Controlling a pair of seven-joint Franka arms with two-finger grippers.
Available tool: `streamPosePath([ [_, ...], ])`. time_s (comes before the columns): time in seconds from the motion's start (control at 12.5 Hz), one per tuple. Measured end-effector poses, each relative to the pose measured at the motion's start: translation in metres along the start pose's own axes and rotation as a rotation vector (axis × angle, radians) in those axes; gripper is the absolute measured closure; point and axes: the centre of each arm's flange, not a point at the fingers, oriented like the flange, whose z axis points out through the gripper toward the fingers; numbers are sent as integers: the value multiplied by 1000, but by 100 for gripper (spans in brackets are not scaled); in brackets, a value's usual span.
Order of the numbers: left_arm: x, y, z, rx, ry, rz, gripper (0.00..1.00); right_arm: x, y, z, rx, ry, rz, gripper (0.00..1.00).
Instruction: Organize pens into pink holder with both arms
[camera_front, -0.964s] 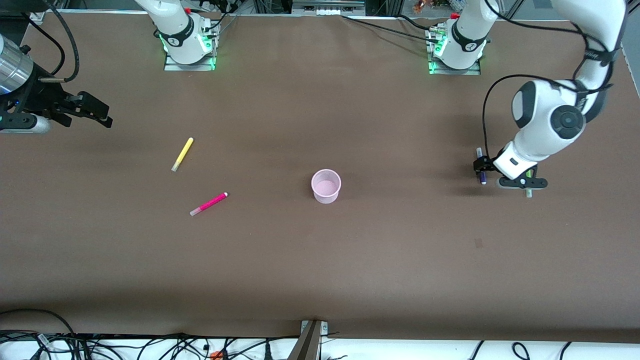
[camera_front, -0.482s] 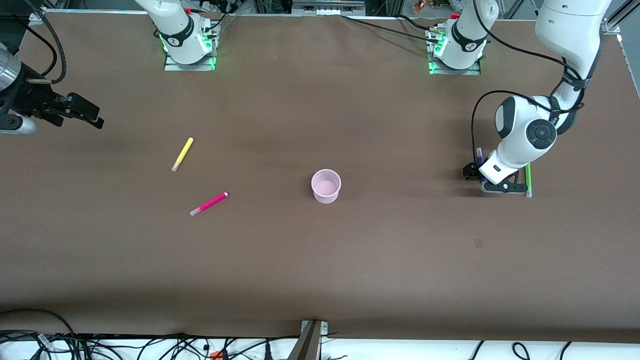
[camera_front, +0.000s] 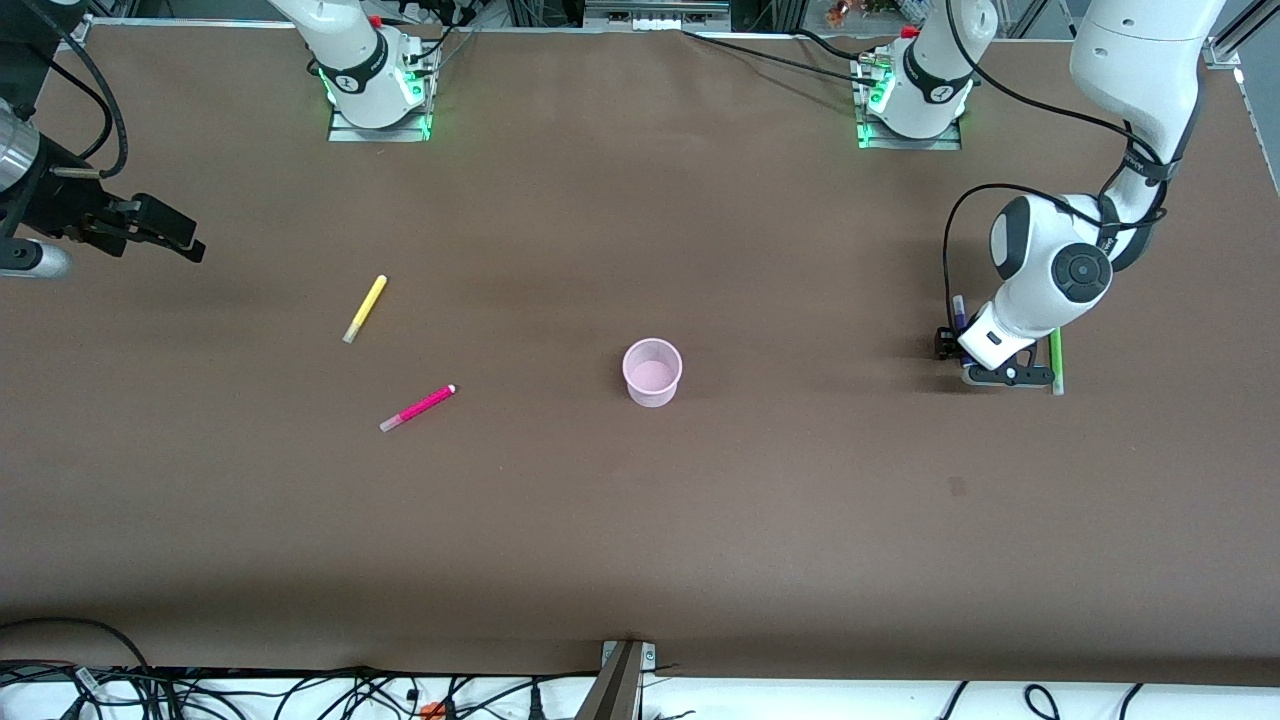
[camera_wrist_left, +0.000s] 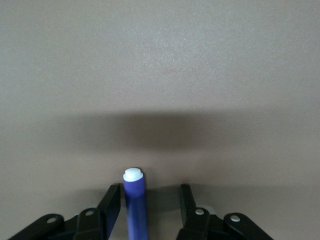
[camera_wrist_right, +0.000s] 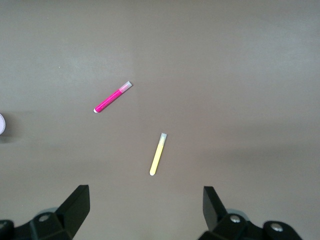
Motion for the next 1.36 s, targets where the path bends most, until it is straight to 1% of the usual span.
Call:
streamPosePath([
  [0.08,1,-1,0,1,1,0,48,0,-2,0,0,-1,-5,0],
  [0.16,2,-3,-1,6,4,4,49,-2,-5,-1,-1,-10,-11,0],
  [0.24,2,-6,-2,15,6,11,59,-4,-7,2,-3,-41,-15,0],
  [0.32,3,-7,-2,21,7,17,75,-7,-8,11,-6,-93,-18,0],
  [0.4,4,-7,-3,23,9,20,82,-6,-10,23,-9,-136,-20,0],
  [0.56,9,-8,-7,25,0,20,82,4,-15,50,-9,-180,1,0],
  [0.64,15,-9,-13,27,-19,18,82,13,-22,68,-12,-195,54,0],
  [0.88,48,-12,-64,35,-132,12,82,39,-65,139,-36,-221,256,1],
  [0.96,60,-11,-88,38,-167,13,82,46,-80,165,-26,-232,317,1],
  [1.04,70,-6,-113,41,-189,21,82,52,-94,190,0,-247,380,1],
  [1.12,80,5,-138,40,-197,37,82,59,-104,216,25,-256,439,1],
  [1.2,88,22,-158,26,-191,57,82,66,-111,241,43,-261,489,1],
  [1.28,94,42,-175,-13,-174,71,82,70,-118,266,55,-265,536,1],
  [1.36,98,64,-187,-85,-155,80,82,74,-125,291,58,-265,582,1],
])
